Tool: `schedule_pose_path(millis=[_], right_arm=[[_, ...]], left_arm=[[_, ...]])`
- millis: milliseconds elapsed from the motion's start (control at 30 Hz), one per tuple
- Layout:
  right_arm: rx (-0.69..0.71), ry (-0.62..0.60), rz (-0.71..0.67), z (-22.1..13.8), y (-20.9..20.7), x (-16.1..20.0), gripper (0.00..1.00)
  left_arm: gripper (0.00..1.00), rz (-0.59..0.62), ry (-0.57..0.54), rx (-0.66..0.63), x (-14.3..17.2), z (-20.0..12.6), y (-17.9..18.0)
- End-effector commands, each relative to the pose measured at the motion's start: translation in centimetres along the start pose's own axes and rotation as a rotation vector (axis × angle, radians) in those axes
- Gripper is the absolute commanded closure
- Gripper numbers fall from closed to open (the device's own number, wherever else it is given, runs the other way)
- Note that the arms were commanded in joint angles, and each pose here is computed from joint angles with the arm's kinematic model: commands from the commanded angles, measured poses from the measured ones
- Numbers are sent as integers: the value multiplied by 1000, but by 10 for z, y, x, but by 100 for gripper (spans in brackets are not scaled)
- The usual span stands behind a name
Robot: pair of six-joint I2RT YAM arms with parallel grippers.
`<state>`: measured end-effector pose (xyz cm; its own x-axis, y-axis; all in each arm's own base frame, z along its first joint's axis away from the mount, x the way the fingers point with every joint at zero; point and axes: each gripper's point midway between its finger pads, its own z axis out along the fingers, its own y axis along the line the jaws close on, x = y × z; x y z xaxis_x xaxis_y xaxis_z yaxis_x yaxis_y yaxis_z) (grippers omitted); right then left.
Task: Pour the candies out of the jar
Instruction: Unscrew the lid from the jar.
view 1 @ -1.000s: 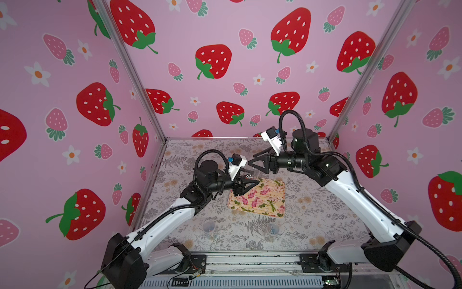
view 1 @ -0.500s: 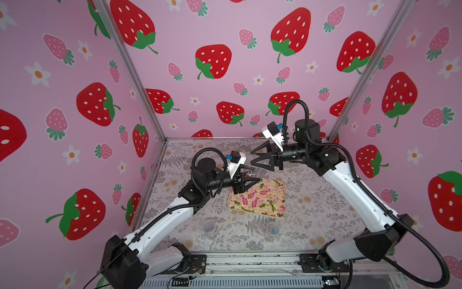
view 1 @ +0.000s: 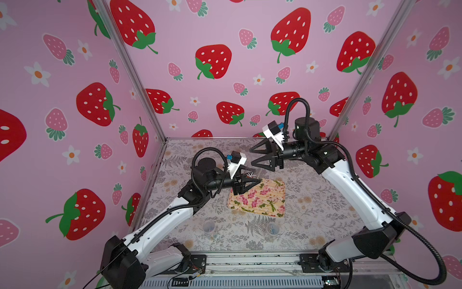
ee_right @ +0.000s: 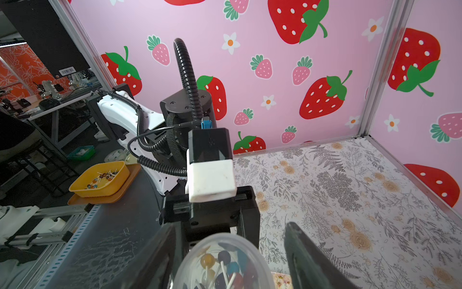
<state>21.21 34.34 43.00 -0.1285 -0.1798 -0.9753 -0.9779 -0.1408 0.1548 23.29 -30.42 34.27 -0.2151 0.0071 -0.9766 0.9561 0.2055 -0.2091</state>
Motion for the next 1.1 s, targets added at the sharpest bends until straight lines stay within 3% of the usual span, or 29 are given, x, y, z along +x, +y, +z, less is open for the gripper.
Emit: schedule_pose_path(millis=[0, 200, 367, 533, 800, 1067], right_arm=[[18, -31, -98, -9, 10, -17, 14], [126, -47, -26, -21, 8, -28, 5], [361, -81, 194, -39, -9, -26, 5], [503, -41, 339, -46, -9, -5, 6], [506, 9, 436, -30, -13, 18, 6], [459, 28, 439, -11, -14, 22, 6]], left_arm=[[54, 28, -29, 24, -14, -2, -8], [54, 32, -35, 9, -12, -2, -5], [54, 43, -42, -15, -12, -3, -2], [54, 59, -35, -34, -9, -3, 1], [54, 51, -30, -34, -4, -1, 5], [54, 51, -28, -32, -3, 0, 5]])
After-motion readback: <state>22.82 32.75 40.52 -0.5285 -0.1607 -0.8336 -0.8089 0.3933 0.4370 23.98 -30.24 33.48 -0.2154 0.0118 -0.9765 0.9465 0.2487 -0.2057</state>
